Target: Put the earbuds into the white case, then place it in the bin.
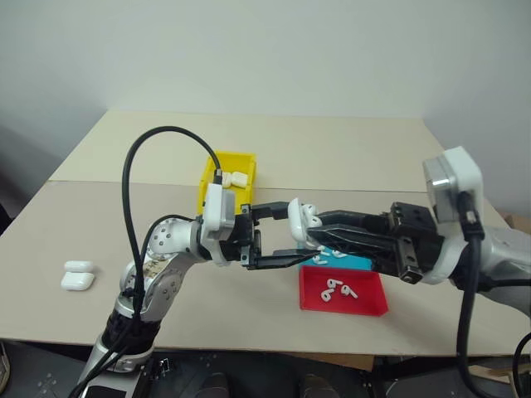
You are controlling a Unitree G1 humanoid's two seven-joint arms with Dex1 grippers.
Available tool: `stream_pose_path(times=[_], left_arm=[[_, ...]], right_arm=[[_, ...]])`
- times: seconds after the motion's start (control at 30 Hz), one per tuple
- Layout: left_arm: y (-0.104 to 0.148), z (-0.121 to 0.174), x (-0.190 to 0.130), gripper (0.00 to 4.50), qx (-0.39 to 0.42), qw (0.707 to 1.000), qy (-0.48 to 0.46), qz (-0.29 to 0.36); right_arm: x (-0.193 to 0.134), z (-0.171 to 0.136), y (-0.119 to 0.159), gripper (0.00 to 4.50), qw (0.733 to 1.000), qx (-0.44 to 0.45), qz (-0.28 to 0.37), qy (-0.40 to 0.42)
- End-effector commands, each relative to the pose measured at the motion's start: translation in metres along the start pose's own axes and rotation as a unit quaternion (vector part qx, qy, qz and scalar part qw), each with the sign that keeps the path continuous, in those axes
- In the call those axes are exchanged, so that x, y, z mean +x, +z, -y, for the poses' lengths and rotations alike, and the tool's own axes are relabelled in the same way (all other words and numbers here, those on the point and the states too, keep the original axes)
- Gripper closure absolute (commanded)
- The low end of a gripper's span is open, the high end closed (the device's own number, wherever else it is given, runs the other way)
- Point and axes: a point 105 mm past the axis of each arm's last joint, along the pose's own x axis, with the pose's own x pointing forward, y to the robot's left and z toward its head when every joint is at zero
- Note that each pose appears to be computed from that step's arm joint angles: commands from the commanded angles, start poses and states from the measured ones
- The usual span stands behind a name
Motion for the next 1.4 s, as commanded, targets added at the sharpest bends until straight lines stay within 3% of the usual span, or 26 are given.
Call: stream_pose_path(times=[0.03, 0.37, 0.53, 0.67, 0.77, 0.9, 1.4], left_arm=[[0.013, 0.000, 0.004, 1.73, 0.024, 1.000, -0.004, 0.015], [0.008, -0.002, 0.002, 1.73, 0.026, 1.000, -0.004, 0.009], [0.003, -0.006, 0.002, 1.73, 0.026, 1.000, -0.004, 0.000], [-0.009, -0.010, 0.007, 1.73, 0.016, 0.999, -0.015, -0.035], [-0.017, -0.016, 0.011, 1.73, 0.017, 0.999, -0.015, -0.047], [-0.021, -0.019, 0.017, 1.73, 0.018, 0.998, -0.022, -0.052], [-0.030, -0.016, 0.022, 1.73, 0.033, 0.997, -0.022, -0.062]], right_arm=[[0.000, -0.001, 0.004, 2.60, 1.000, -0.030, 0.000, -0.009], [-0.009, 0.001, 0.009, 2.60, 0.998, -0.056, 0.000, -0.013], [-0.022, 0.009, 0.030, 2.60, 0.995, -0.096, 0.003, -0.022], [-0.017, 0.011, 0.043, 2.60, 0.993, -0.115, -0.028, 0.018], [-0.007, 0.016, 0.048, 3.15, 0.990, -0.120, -0.052, 0.046], [0.008, 0.024, 0.044, 4.49, 0.984, -0.134, -0.094, 0.077], [0.033, 0.032, 0.016, 4.49, 0.957, -0.186, -0.183, 0.130]])
